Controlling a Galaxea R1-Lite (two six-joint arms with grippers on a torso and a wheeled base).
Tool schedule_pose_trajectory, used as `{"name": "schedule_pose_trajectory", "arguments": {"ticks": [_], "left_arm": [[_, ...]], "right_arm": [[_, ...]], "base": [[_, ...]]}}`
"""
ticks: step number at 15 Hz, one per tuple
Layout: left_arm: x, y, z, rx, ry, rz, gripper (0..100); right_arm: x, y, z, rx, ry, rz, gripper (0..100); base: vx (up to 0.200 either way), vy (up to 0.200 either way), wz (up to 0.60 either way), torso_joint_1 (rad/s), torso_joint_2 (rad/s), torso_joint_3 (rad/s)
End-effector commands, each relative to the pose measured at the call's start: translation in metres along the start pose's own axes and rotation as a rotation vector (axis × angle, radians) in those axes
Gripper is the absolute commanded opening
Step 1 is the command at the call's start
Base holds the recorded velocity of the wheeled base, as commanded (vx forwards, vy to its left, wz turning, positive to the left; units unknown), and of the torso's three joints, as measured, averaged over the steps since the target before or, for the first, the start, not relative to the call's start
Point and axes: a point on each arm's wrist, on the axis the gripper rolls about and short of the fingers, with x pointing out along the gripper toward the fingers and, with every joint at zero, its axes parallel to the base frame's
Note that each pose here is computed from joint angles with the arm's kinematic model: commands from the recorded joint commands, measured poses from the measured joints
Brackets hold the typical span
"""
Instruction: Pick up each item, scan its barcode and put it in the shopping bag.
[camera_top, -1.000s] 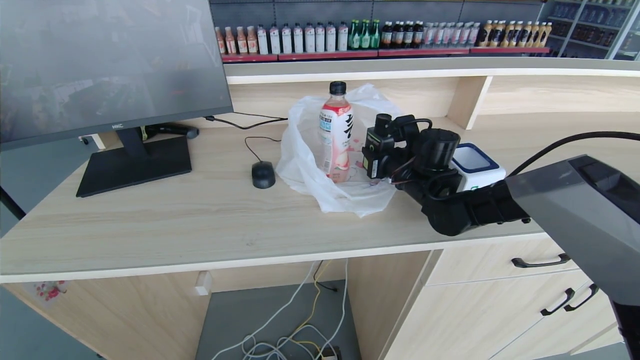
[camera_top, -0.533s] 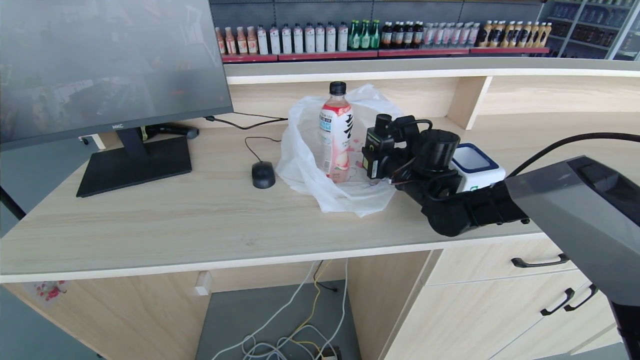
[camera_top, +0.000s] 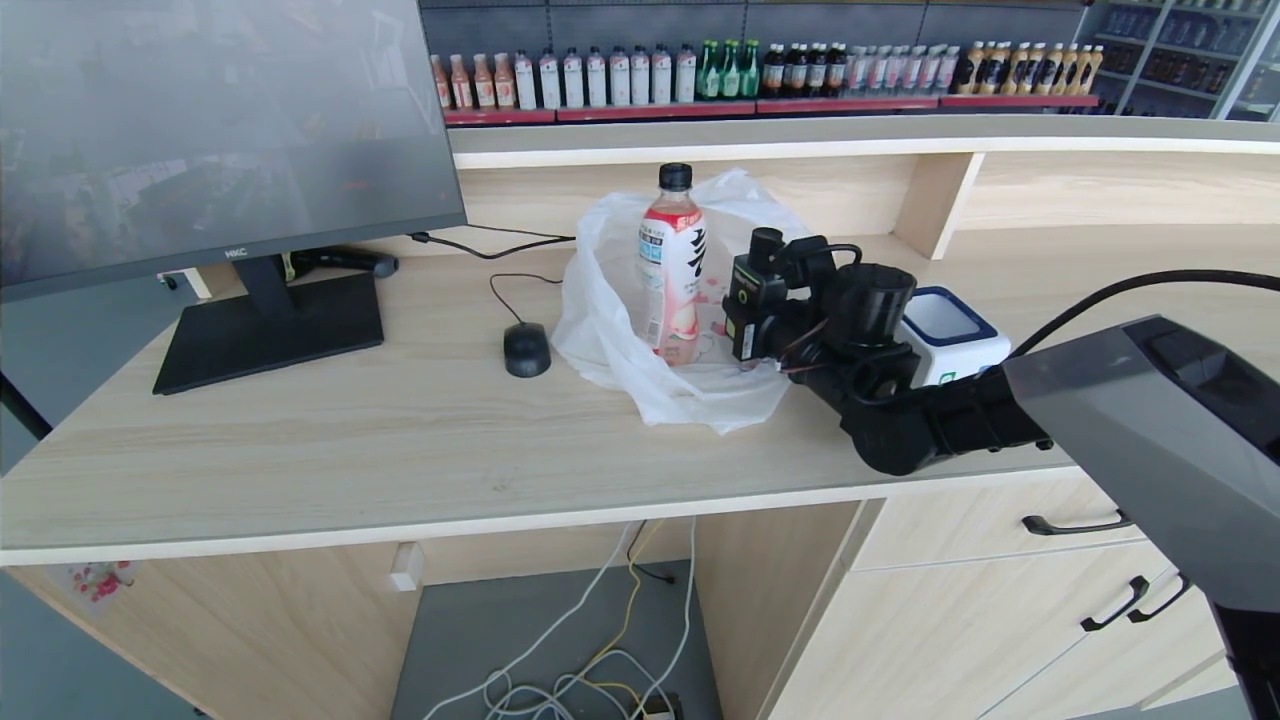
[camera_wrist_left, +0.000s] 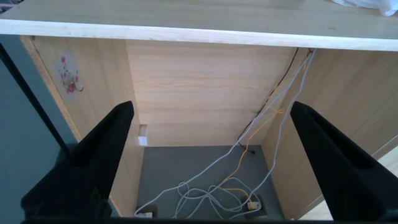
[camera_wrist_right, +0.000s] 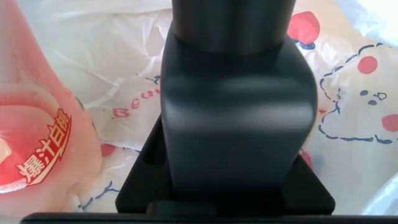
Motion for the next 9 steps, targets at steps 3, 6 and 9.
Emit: {"name": "schedule_pose_trajectory", "arguments": {"ticks": [3, 6, 9], "left_arm": [[0.000, 0.000, 0.000, 0.000, 0.000, -0.001, 100], [0.000, 0.000, 0.000, 0.000, 0.000, 0.000, 100], [0.000, 0.000, 0.000, 0.000, 0.000, -0.001, 100]], "right_arm": [[0.001, 0.001, -0.001, -0.001, 0.003, 0.002, 100], [-0.001, 0.002, 0.006, 0.032, -0.031, 0.000, 100], [-0.002, -0.001, 0.009, 0.033, -0.084, -0.006, 100]], "base": [[0.000, 0.000, 0.00, 0.000, 0.00, 0.000], [0.000, 0.000, 0.00, 0.000, 0.00, 0.000], [0.000, 0.000, 0.00, 0.000, 0.00, 0.000]]}}
